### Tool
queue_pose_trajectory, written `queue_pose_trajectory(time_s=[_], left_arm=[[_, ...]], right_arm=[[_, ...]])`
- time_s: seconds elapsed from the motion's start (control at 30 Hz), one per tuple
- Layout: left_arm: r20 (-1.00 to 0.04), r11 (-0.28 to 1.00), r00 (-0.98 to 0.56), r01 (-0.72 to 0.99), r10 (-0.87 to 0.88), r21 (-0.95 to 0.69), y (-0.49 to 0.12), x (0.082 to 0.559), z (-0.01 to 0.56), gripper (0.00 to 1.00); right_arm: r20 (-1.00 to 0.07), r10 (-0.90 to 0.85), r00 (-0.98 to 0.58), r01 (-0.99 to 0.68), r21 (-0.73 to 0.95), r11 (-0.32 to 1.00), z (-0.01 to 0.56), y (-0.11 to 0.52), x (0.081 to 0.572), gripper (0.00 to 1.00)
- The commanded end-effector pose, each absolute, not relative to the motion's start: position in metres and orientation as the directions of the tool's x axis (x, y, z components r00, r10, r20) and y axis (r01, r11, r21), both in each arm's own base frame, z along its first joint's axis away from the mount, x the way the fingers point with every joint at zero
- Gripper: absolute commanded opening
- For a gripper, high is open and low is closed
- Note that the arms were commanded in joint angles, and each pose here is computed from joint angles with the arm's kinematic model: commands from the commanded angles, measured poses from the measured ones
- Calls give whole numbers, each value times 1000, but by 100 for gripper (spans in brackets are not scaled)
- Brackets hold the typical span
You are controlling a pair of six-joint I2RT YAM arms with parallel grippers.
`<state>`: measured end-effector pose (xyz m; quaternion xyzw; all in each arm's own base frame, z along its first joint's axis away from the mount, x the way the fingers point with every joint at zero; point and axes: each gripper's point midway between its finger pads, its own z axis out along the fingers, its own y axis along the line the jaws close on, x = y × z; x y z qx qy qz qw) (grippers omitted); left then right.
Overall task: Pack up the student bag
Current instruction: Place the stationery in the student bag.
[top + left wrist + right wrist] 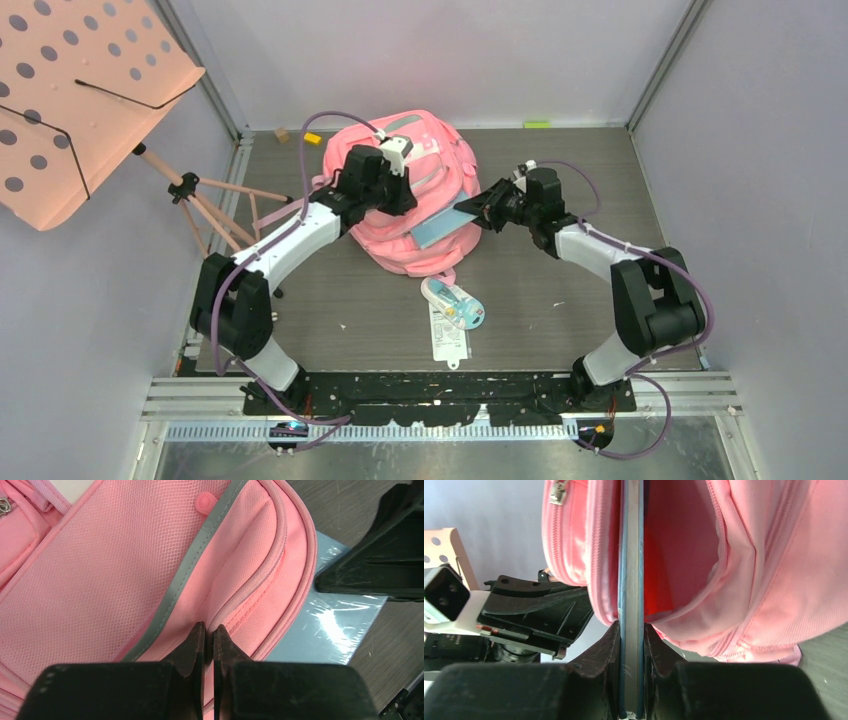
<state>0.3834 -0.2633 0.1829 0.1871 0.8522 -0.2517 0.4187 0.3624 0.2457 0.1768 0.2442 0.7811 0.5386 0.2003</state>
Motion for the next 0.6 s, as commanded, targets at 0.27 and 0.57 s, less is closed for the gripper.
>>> queue_pose_trajectory(time_s=[0.27, 0.57], left_arm=[[-821, 704, -570, 592, 22, -392, -280, 362, 236, 0], [-792, 772, -610, 514, 23, -374, -263, 359, 231, 0]], right_arm=[[-339, 569, -749, -68, 894, 443, 160, 258, 425, 45], [-492, 624, -607, 62, 754, 654, 152, 189, 398, 83]])
